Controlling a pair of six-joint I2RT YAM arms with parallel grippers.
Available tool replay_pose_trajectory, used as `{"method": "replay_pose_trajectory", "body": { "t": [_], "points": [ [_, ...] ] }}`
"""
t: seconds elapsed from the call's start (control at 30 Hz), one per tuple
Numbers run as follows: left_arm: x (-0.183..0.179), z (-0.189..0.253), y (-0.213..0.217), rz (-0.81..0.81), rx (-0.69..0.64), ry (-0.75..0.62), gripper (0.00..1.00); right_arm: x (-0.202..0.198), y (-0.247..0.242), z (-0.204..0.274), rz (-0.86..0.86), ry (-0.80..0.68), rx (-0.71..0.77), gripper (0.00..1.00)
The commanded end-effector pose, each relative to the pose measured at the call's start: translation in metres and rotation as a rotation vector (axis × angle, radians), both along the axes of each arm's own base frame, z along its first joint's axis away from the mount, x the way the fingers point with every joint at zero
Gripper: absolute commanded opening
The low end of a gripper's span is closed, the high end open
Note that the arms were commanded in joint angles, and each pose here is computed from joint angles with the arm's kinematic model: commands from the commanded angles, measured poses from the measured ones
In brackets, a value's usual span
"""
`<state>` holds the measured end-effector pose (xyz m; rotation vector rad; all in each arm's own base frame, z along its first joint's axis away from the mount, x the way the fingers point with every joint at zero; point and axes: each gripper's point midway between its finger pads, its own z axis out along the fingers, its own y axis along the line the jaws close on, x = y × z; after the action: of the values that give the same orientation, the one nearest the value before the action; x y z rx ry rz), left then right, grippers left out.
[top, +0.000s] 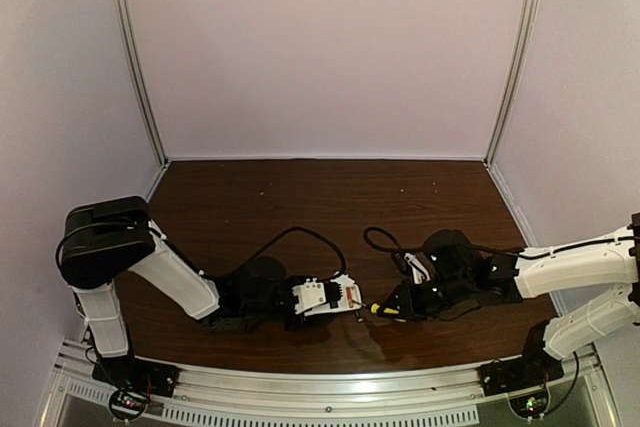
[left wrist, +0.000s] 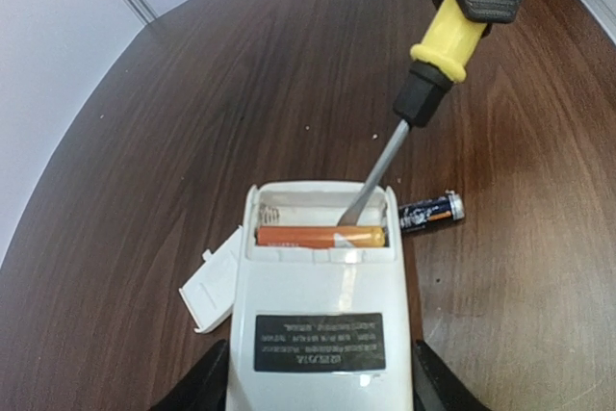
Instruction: Unload the batteries from the remote control
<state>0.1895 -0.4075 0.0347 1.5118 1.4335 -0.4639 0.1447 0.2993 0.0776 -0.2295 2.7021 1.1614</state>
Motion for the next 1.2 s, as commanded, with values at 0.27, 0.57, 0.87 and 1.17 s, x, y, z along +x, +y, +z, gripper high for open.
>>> {"method": "replay_pose_trajectory", "body": {
  "t": [0.27,0.57,0.87,1.17],
  "points": [
    [0.002,0.046,-0.02,-0.015,-0.181,-0.071,0.0,0.004,0.035,0.077,-0.017,0.029,0.393,0.0],
    [0.0,0.05,-0.019,-0.017,-0.191,-0.071,0.0,0.002,0.04,0.092,0.002,0.032,0.443,0.0],
    [-0.017,0.049,-0.019,-0.11,-0.17,-0.049,0.0,0.0,0.009,0.063,0.132,-0.137,0.055,0.0],
    [-0.052,0.049,-0.019,-0.295,-0.169,0.006,0.0,-0.011,0.002,0.063,0.265,-0.182,-0.037,0.0]
  ]
}}
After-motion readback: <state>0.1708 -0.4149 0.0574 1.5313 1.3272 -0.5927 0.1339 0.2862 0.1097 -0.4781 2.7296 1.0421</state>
